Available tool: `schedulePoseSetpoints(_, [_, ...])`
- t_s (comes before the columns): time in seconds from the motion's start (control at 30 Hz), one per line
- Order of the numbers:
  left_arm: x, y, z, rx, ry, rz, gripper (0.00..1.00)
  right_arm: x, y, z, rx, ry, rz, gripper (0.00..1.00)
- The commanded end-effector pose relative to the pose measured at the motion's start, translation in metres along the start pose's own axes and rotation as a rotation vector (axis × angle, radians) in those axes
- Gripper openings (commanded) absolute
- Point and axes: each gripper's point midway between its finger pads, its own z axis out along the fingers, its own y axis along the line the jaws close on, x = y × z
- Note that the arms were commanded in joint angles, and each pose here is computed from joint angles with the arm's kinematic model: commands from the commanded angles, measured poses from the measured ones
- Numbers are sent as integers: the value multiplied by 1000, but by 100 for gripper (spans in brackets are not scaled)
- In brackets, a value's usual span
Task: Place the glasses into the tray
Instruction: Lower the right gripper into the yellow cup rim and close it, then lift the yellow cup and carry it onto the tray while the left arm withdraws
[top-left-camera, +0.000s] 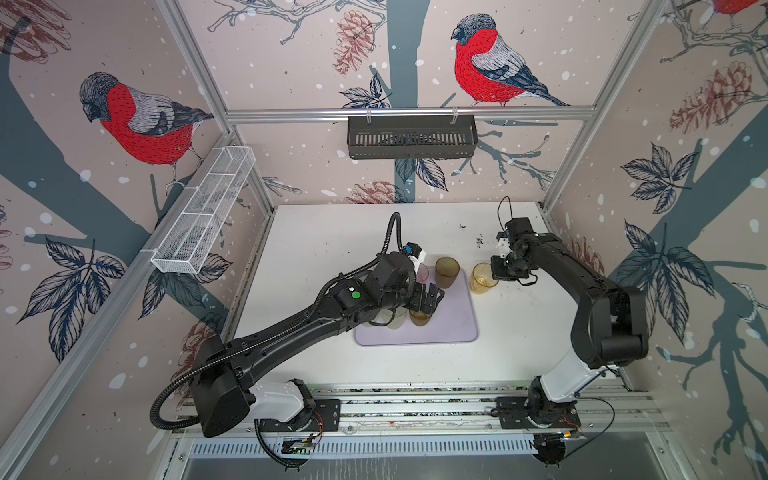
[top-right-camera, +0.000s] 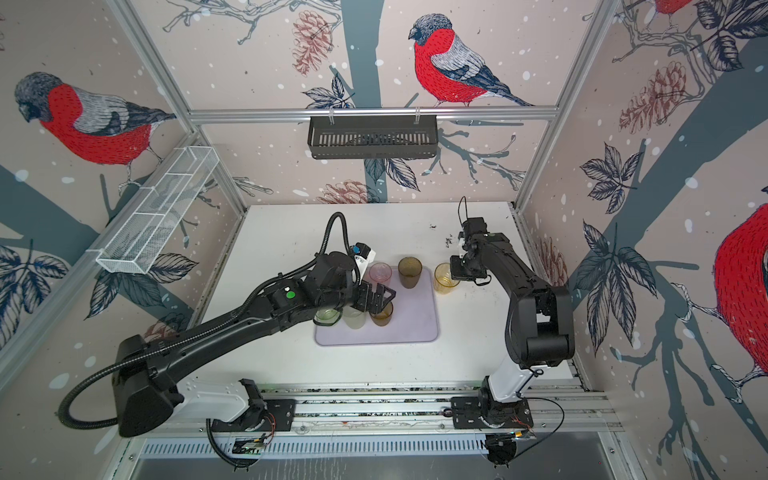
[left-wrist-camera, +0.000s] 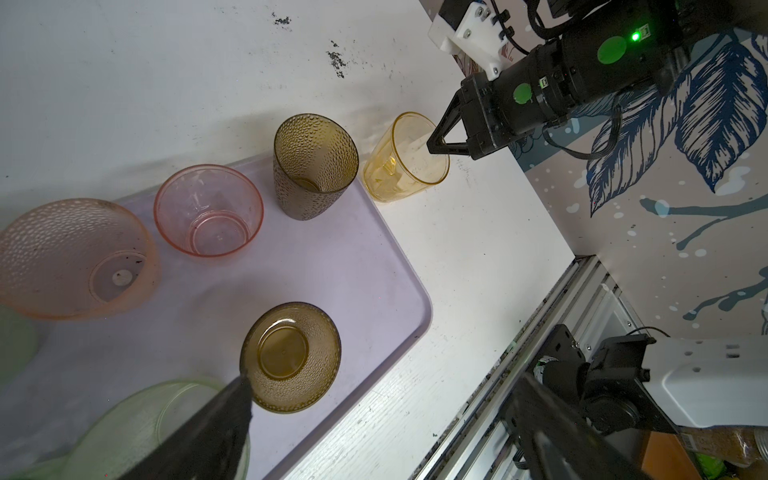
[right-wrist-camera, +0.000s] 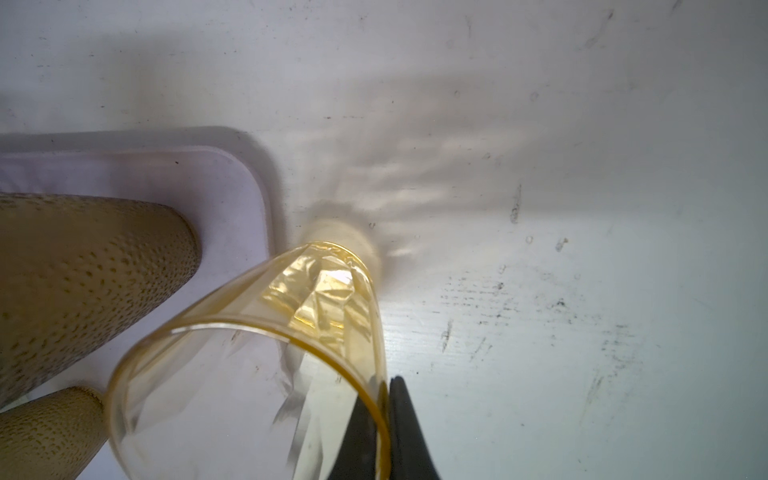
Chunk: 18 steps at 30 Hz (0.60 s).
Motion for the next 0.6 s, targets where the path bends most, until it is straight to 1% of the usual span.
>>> schedulePoseSetpoints(0.0, [-10, -6, -1, 21, -41, 3, 98, 0, 8, -5, -36, 2, -16, 3])
schedulePoseSetpoints(0.57, [-13, -7, 1, 25, -44, 11, 98, -8, 10, -26, -28, -23, -29, 2])
